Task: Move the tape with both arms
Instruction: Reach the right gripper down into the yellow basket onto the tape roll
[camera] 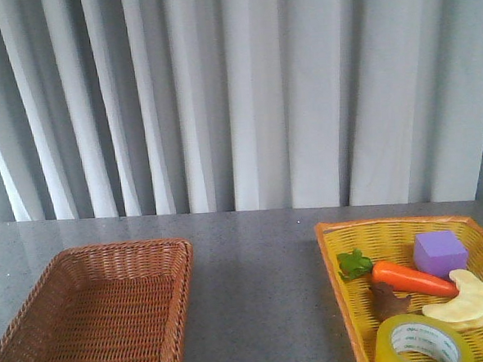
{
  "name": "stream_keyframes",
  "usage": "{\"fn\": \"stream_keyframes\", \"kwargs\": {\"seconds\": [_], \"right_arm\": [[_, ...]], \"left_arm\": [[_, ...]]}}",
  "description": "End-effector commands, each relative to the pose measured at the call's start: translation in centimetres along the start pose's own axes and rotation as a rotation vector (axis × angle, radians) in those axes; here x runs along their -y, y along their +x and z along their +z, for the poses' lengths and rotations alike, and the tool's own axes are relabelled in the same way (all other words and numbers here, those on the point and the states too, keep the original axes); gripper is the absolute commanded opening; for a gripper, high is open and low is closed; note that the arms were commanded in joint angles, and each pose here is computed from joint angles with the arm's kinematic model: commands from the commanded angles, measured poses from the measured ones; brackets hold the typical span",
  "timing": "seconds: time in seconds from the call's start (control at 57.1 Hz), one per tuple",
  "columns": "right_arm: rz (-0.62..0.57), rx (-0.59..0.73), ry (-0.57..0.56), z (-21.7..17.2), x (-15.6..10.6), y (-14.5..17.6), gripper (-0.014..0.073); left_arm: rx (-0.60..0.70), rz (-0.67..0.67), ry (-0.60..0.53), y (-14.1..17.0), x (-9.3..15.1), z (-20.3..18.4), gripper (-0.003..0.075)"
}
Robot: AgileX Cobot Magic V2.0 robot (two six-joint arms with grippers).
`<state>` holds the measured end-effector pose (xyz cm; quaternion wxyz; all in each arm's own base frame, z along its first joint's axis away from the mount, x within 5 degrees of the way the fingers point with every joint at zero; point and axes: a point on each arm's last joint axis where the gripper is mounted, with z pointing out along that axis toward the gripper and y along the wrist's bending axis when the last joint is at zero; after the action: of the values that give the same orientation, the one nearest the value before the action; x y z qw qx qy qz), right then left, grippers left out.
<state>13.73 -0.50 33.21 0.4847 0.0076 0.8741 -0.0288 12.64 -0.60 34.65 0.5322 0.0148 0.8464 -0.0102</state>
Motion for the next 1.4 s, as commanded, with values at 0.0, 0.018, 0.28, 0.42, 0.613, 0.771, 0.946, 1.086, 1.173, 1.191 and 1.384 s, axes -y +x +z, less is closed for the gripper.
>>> {"fn": "stream_keyframes", "kwargs": {"seconds": [0.0,0.018,0.28,0.42,0.613,0.771,0.946,1.086,1.173,1.191,1.384], "right_arm": [[-0.006,0.047,0.011,0.3,0.1,-1.3,0.0617],[-0.001,0.041,0.006,0.5,0.1,-1.3,0.0618],[-0.009,-0.143,-0.022,3.4,-0.3,-3.4,0.0557],[-0.027,-0.254,-0.070,5.7,-0.8,-4.6,0.0527],[-0.049,-0.351,-0.118,9.8,-1.4,-5.6,0.0508],[-0.050,-0.426,-0.120,13.3,-1.5,-5.8,0.0508],[-0.048,-0.482,-0.123,16.4,-1.7,-5.8,0.0507],[-0.048,-0.526,-0.125,18.4,-1.8,-5.8,0.0468],[-0.040,-0.555,-0.125,19.5,-1.9,-6.0,0.0419],[-0.040,-0.562,-0.125,19.7,-1.9,-6.0,0.0411],[-0.046,-0.700,-0.133,22.0,-2.1,-6.0,0.0326]], "left_arm": [[0.089,0.007,0.028,-1.5,0.4,-0.5,0.0619],[0.090,0.011,0.035,-1.5,0.5,-0.5,0.0621],[0.051,0.139,0.162,-1.3,2.5,0.5,0.0579],[0.025,0.159,0.189,-1.2,3.1,1.1,0.0561],[0.025,0.163,0.201,-1.2,3.3,1.3,0.0558],[0.025,0.164,0.200,-1.2,3.3,1.3,0.0557],[0.025,0.164,0.200,-1.2,3.3,1.3,0.0557],[0.025,0.164,0.200,-1.2,3.3,1.3,0.0557],[0.025,0.164,0.200,-1.2,3.3,1.3,0.0557],[0.025,0.164,0.200,-1.2,3.3,1.3,0.0557],[0.025,0.164,0.200,-1.2,3.3,1.3,0.0557]]}}
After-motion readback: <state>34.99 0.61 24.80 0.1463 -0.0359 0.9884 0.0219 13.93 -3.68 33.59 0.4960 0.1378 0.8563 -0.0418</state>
